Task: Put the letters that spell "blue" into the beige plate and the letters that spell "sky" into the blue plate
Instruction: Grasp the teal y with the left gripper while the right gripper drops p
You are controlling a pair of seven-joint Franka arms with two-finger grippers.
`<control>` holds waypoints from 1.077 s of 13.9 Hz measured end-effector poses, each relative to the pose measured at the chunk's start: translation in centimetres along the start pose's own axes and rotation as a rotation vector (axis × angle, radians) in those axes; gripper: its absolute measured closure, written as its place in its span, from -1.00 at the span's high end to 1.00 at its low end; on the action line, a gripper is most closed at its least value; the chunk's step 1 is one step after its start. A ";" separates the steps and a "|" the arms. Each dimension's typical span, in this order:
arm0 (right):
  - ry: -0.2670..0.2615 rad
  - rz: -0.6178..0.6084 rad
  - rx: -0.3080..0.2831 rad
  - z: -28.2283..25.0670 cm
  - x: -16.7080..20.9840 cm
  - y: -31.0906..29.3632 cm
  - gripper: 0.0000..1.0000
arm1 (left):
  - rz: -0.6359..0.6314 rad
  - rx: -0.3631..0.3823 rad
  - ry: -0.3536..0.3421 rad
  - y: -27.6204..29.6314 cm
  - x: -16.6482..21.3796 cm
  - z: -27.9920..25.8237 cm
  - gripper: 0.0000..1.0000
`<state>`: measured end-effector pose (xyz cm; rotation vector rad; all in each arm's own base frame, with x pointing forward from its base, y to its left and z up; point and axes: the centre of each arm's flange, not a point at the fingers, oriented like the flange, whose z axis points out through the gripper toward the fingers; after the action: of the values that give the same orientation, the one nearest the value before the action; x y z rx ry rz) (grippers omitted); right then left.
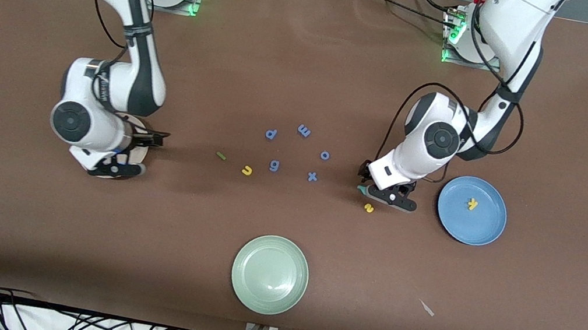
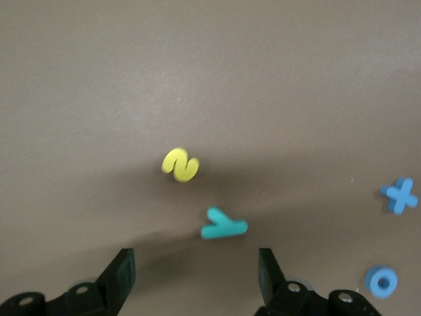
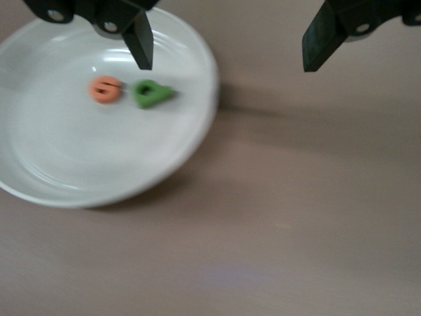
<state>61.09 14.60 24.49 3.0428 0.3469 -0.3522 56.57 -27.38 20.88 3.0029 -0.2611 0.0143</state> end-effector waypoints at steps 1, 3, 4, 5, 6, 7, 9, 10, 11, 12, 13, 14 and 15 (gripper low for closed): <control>0.006 -0.032 -0.004 -0.2 0.1 -2.2 1.00 | 0.000 0.000 0.009 0.3 0.3 0.6 0.66; 0.017 -0.083 -0.003 -0.4 -0.1 -5.9 1.00 | 0.005 0.002 0.033 0.7 0.5 2.0 0.67; 0.029 -0.110 0.000 -0.4 -0.2 -7.8 1.00 | 0.008 0.004 0.038 0.9 0.5 2.7 0.67; 0.048 -0.140 0.000 -0.4 -0.2 -9.7 1.00 | 0.009 0.006 0.036 1.0 0.3 3.4 0.66; 0.070 -0.170 0.001 -0.3 -0.2 -11.5 1.00 | 0.012 0.007 0.033 1.1 0.2 3.8 0.66; 0.088 -0.202 0.002 -0.2 -0.2 -13.0 1.00 | 0.014 0.008 0.031 1.3 0.1 4.1 0.66; 0.106 -0.309 -0.003 0.1 -0.2 -14.1 1.00 | 0.014 0.008 0.030 1.8 -0.1 4.2 0.67; 0.109 -0.366 -0.007 0.3 -0.2 -14.1 1.00 | 0.013 0.008 0.030 1.9 -0.1 4.2 0.63; 0.109 -0.405 -0.009 0.5 -0.2 -14.0 1.00 | 0.012 0.008 0.030 2.0 -0.1 4.2 0.59; 0.110 -0.425 -0.012 0.7 -0.1 -13.9 1.00 | 0.011 0.008 0.030 2.0 -0.1 4.2 0.41; 0.123 -0.442 -0.016 1.0 0.0 -14.1 1.00 | 0.010 0.009 0.032 1.8 0.0 4.1 0.15; 0.136 -0.453 -0.019 1.5 0.2 -14.6 1.00 | 0.008 0.010 0.034 1.7 0.1 4.0 -0.10; 0.143 -0.462 -0.021 2.1 0.2 -15.2 1.00 | 0.009 0.008 0.039 1.9 0.2 3.8 -0.22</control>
<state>57.38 29.29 21.86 2.9443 1.0598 -0.1458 56.46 -29.72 17.39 3.0054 -0.2715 0.0748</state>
